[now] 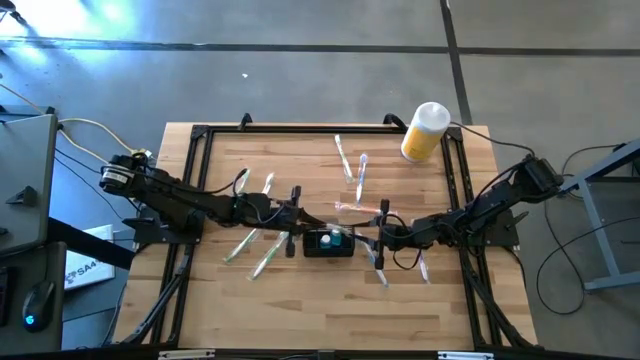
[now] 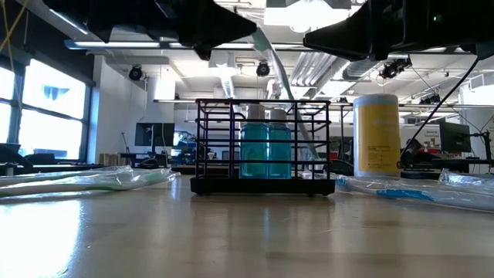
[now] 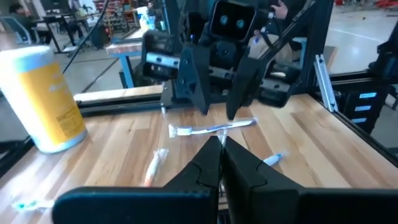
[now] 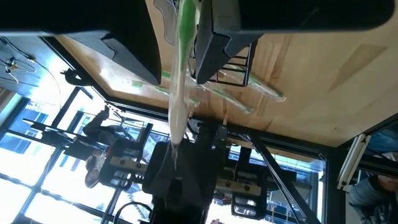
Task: Pick & Place toothbrushing station
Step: Put the green toothbrush into the wire organizer
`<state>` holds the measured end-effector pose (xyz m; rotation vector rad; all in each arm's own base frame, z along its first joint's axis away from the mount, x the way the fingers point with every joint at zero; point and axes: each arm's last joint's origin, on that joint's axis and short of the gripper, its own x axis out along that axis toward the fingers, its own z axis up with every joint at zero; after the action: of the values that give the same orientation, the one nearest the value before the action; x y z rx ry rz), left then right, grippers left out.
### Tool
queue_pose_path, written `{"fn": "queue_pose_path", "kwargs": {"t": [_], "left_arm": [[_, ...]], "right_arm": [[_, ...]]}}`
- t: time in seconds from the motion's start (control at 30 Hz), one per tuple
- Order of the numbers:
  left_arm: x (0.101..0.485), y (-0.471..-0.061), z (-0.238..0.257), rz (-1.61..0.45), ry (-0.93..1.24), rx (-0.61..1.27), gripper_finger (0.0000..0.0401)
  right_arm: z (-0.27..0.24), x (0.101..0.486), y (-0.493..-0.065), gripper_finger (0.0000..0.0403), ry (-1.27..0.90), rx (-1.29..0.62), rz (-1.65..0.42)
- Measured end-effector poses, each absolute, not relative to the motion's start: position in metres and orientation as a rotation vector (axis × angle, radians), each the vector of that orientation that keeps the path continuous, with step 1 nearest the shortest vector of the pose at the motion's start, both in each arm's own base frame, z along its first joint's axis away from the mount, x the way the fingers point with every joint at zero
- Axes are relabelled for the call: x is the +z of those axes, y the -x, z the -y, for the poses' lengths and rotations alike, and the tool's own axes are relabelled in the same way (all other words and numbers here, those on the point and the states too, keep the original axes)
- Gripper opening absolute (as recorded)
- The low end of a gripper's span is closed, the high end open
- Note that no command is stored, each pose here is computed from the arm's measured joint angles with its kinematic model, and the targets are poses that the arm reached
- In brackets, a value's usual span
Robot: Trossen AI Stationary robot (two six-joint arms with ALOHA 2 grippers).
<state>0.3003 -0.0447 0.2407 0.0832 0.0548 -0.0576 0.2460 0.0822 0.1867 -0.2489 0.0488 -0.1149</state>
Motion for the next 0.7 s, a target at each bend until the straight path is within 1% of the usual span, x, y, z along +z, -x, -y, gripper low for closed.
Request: {"fn": "queue_pose_path", "kwargs": {"t": [0.1, 0.27, 0.33, 0.5, 0.7], "left_arm": [[0.252, -0.307, 0.046, -0.077, -0.087, -0.076, 0.0002], [0.269, -0.322, 0.049, -0.249, -0.071, -0.077, 0.0001], [0.275, -0.332, 0.05, -0.281, -0.079, -0.074, 0.0001], [0.277, -0.352, 0.053, -0.331, -0.093, -0.073, 0.0], [0.273, -0.361, 0.047, -0.38, -0.089, -0.063, 0.0]], "right_arm": [[-0.082, 0.187, -0.246, 0.0089, 0.249, -0.115, -0.049], [-0.086, 0.187, -0.245, 0.0087, 0.25, -0.1, -0.047], [-0.088, 0.187, -0.244, 0.0087, 0.254, -0.092, -0.047], [-0.092, 0.186, -0.242, 0.0083, 0.258, -0.076, -0.048], [-0.096, 0.186, -0.241, 0.0082, 0.262, -0.059, -0.049]]}}
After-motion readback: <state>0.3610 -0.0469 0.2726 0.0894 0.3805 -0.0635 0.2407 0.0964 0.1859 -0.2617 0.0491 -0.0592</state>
